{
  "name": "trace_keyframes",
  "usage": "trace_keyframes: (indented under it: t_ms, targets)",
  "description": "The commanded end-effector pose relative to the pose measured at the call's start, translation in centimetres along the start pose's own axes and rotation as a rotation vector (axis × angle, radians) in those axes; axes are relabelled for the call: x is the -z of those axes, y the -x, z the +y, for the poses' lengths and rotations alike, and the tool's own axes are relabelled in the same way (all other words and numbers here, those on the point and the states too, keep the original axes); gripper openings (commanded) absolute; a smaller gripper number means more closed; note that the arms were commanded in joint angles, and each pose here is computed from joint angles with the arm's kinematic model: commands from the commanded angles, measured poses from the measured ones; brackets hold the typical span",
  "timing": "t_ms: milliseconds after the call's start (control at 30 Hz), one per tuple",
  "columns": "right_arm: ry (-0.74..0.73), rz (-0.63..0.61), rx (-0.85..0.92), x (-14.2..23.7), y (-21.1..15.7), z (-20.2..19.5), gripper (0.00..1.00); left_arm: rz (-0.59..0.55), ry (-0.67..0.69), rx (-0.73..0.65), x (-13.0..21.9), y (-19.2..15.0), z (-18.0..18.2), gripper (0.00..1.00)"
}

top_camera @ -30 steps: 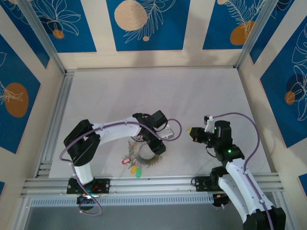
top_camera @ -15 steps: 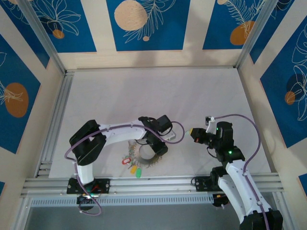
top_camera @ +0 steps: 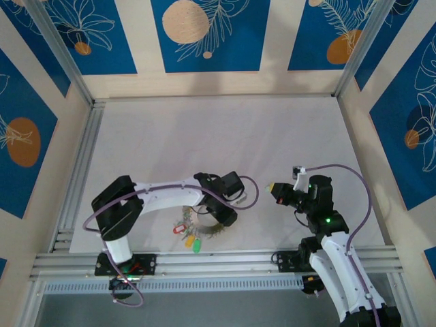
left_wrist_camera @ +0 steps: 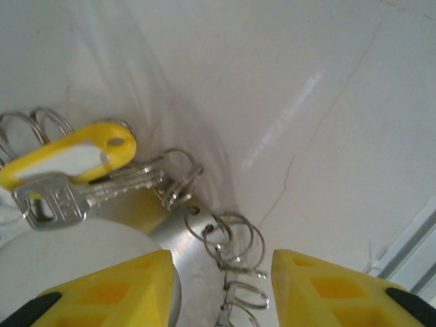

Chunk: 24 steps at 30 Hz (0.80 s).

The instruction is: Put the keys on the keyring

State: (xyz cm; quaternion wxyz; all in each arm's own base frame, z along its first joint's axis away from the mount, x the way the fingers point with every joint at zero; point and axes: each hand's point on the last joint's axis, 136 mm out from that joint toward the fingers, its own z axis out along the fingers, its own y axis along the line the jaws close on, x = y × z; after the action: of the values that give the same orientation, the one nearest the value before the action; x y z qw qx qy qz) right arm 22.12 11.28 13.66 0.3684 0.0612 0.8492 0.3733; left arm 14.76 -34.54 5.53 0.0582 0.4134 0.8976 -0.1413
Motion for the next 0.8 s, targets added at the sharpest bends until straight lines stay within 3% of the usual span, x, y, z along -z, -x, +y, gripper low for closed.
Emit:
trace_keyframes:
  t_ms: [0, 500, 767]
  targets:
    - [0.005, 0.032, -0.023, -0.1, -1.0, -0.4, 0.00, 0.033, 0.049, 0.003, 1.2, -2.1, 0.0, 0.41]
    - [0.006, 0.052, -0.039, 0.1, -1.6, -0.4, 0.00, 0.072, 0.086, 0.068, 2.3, -7.3, 1.0, 0.38]
    - [0.000, 0.055, -0.038, 0.1, -1.6, -0.4, 0.00, 0.039, 0.039, 0.079, 1.7, -6.7, 0.3, 0.35]
